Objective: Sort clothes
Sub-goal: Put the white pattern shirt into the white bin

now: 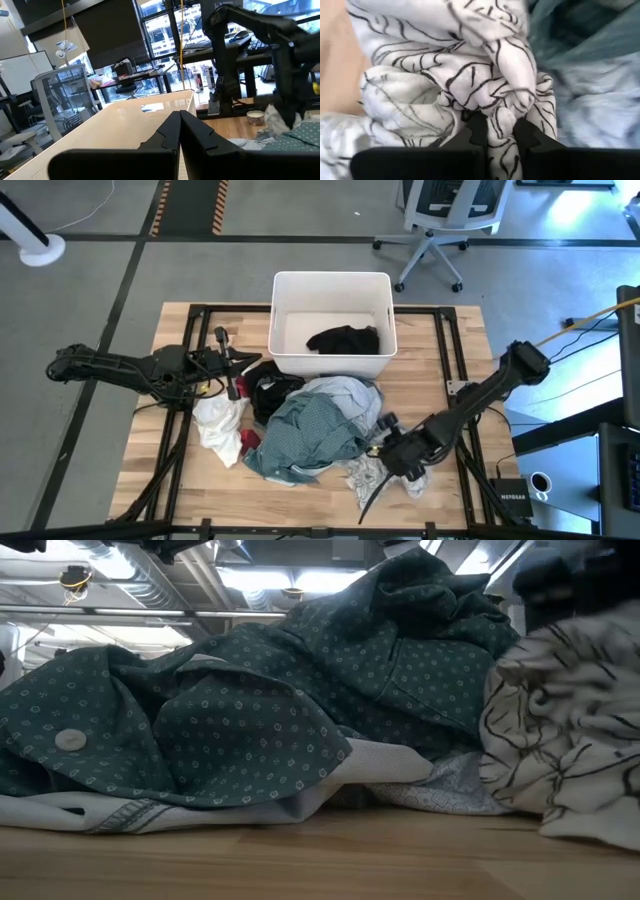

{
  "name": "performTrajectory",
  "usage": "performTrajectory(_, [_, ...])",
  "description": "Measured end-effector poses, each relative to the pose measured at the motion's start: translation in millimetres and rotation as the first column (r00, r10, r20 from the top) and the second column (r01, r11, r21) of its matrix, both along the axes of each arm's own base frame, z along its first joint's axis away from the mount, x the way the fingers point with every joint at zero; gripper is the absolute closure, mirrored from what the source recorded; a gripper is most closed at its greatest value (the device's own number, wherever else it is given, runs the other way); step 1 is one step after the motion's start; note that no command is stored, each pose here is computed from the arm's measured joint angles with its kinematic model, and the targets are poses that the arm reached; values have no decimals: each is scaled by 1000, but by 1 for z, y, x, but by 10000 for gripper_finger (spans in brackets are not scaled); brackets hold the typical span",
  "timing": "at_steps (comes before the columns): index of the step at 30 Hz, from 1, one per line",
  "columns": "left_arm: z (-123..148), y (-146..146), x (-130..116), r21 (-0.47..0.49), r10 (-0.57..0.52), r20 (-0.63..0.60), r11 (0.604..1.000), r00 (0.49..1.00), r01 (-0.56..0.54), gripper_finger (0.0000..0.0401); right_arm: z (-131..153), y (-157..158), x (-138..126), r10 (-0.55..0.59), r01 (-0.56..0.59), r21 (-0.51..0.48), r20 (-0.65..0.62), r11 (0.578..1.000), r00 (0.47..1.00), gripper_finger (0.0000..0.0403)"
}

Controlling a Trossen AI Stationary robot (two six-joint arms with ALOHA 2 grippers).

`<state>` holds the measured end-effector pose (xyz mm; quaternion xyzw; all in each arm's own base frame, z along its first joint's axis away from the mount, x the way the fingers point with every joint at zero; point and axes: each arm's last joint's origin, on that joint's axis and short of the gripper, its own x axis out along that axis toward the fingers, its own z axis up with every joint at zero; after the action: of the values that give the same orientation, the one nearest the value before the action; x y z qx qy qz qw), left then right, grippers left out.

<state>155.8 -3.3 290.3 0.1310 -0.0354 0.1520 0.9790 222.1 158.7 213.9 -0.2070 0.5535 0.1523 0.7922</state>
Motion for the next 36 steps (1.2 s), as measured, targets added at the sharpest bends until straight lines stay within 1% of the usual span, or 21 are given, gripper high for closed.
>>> performTrajectory(4, [0, 0, 0, -3, 0, -1, 1000, 1000, 0, 400, 21, -3, -3, 16, -16, -1, 54, 1000, 998, 364])
performTrajectory(11, [0, 0, 0, -5, 0, -1, 1000, 1000, 0, 400, 53, -11, -10, 8, 1, -67, 137, 998, 991, 364])
performTrajectory(17, [-1, 0, 0, -6, -1, -7, 1000, 1000, 1, 400, 85, -19, -14, 14, 17, -108, 277, 994, 961, 364])
performTrajectory(22, [-1, 0, 0, -6, 0, -7, 1000, 1000, 0, 400, 122, -27, -20, 25, 57, -178, 426, 982, 904, 364])
performTrajectory(27, [-1, 0, 0, -6, -1, -9, 1000, 1000, 1, 400, 164, -41, -31, 13, 167, -256, 579, 952, 815, 364])
performTrajectory(31, [-2, 0, 0, -5, -1, -19, 1000, 1000, 1, 400, 195, -56, -42, 10, 275, -314, 676, 909, 737, 364])
performTrajectory(34, [-2, 0, 0, -5, -1, -22, 1000, 1000, 1, 400, 214, -72, -49, -11, 353, -329, 719, 876, 695, 364])
performTrajectory(36, [-2, 0, 0, -4, -1, -22, 1000, 1000, 1, 400, 224, -83, -53, -24, 407, -345, 737, 846, 675, 364])
